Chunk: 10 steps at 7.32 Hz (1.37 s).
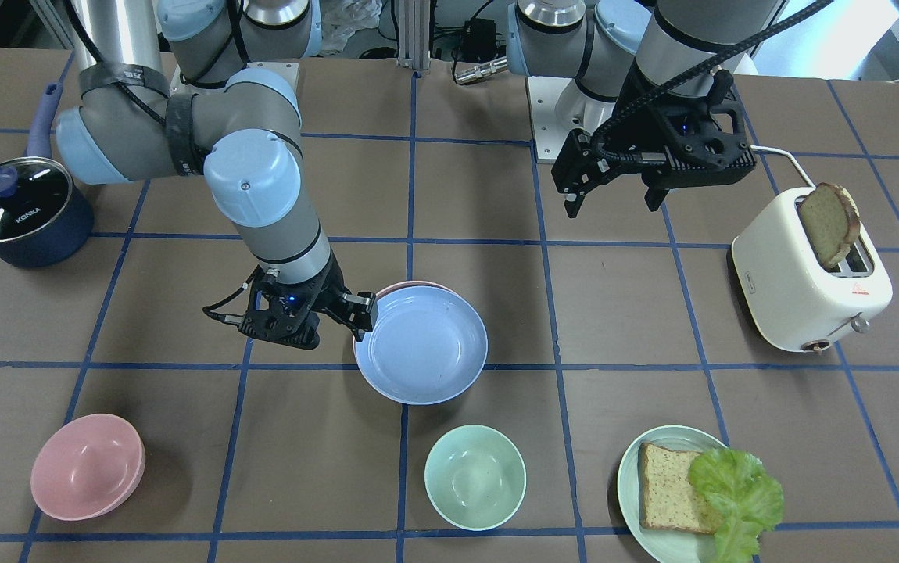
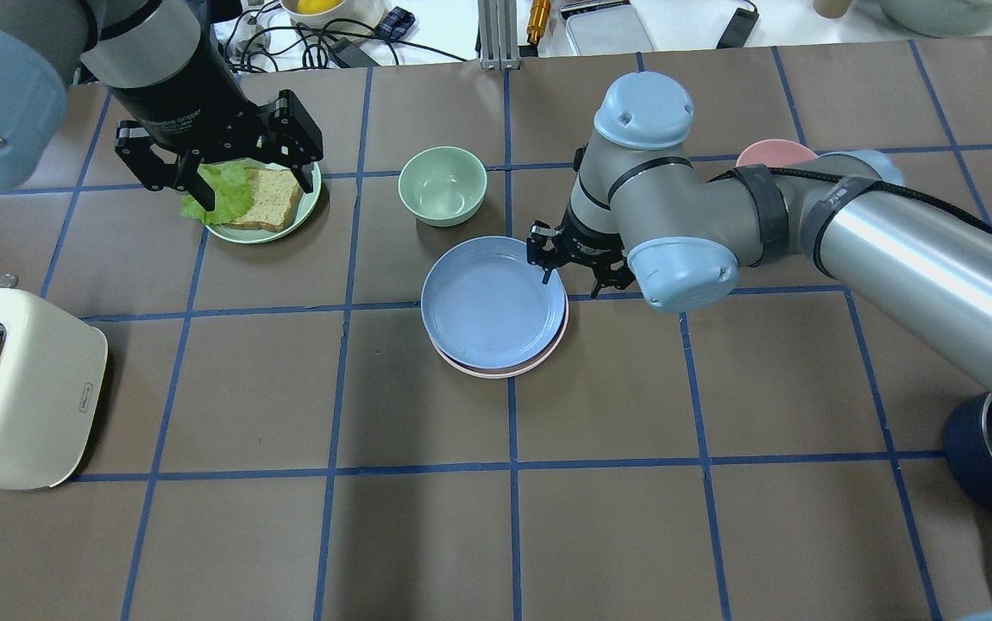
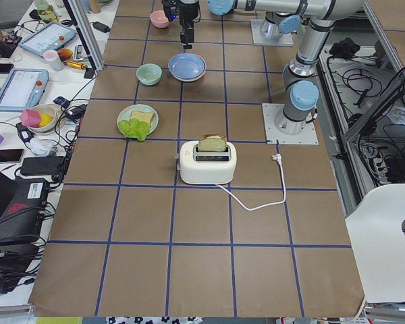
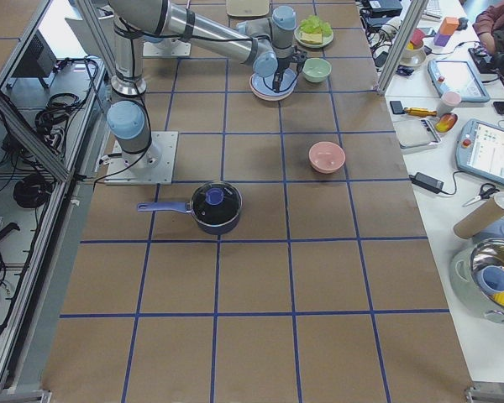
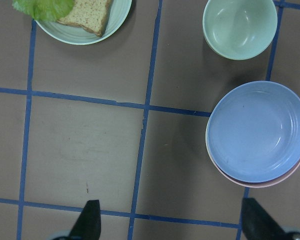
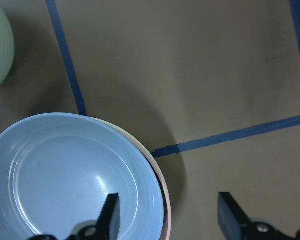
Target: Stack three plates with pink and blue
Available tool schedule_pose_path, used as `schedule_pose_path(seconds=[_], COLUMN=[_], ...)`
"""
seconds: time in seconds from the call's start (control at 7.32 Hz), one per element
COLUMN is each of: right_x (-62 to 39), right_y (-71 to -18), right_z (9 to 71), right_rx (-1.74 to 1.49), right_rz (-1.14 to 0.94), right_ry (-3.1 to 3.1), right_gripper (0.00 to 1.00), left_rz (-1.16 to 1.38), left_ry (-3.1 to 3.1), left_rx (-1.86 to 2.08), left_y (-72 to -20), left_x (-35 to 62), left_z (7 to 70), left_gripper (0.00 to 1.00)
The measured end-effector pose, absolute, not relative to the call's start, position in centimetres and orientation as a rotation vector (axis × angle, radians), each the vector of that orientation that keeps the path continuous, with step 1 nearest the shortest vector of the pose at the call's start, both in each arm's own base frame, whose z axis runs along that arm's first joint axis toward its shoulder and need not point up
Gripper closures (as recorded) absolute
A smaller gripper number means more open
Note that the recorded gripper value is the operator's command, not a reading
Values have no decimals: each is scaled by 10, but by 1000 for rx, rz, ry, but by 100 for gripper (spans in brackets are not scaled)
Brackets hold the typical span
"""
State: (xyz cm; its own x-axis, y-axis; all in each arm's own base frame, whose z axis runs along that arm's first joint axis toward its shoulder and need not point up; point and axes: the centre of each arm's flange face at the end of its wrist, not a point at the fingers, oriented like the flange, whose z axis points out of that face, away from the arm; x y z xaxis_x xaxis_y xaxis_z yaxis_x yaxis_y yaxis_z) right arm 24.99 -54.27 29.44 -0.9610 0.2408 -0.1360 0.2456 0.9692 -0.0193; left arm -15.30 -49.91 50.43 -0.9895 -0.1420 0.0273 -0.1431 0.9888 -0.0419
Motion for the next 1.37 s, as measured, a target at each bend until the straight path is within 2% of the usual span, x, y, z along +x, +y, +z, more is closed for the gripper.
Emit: schedule_pose_path(seconds=[0.27, 0.41, 0.68, 1.09, 1.37], right_x=[220, 202, 172, 154, 153], right_y=[-546, -545, -537, -510, -493], right_z=[324, 338, 370, 410, 444], right_rx=[287, 241, 172, 78, 73], right_rz=[-80, -86, -125, -128, -49], right_ry=[2997, 3004, 3029, 3095, 3104], right_gripper=[22, 11, 1, 0, 0], left_rz=[68, 69, 69, 67, 67], left_ry=[-3109, -3109, -3108, -3109, -3109], left_rx=[224, 223, 224, 223, 224], left_y=[-499, -499, -499, -499, -498], left_x=[-153, -153, -153, -153, -153], left_z=[504, 504, 504, 504, 505], left_gripper=[0, 0, 0, 0, 0])
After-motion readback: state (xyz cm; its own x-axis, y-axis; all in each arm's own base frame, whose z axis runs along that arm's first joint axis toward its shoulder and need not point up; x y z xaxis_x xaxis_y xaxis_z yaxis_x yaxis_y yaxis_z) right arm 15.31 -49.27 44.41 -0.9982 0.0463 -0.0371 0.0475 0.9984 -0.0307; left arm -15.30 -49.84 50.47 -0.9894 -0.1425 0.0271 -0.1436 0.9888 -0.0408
